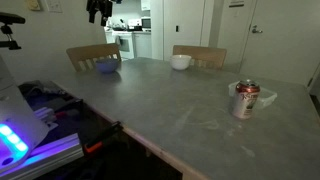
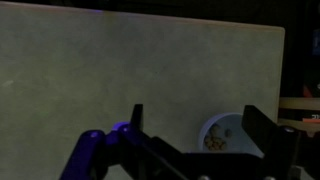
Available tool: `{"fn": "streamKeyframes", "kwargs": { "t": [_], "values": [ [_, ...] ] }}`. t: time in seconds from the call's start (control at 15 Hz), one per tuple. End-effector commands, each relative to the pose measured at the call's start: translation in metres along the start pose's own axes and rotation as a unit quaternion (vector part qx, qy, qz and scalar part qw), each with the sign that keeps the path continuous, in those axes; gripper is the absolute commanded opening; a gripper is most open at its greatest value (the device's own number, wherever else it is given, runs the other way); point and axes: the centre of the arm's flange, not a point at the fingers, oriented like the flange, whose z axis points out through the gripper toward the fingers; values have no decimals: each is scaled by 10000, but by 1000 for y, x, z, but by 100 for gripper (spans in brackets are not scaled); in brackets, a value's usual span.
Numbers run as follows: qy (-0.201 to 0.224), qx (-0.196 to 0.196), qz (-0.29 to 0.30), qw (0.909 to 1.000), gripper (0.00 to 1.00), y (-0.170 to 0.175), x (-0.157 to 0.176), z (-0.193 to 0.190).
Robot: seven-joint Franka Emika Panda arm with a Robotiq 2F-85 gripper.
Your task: Slide the blue bowl to the right
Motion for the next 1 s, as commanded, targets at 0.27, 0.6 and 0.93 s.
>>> {"fn": "streamKeyframes", "kwargs": {
  "t": [0.27,0.6,0.93],
  "values": [
    [-12,-2,-10,10000,100,0,1,0],
    [-82,-84,33,9999,100,-5,14,1],
    [-114,-35,39,9999,100,-16,39,10]
  ]
}}
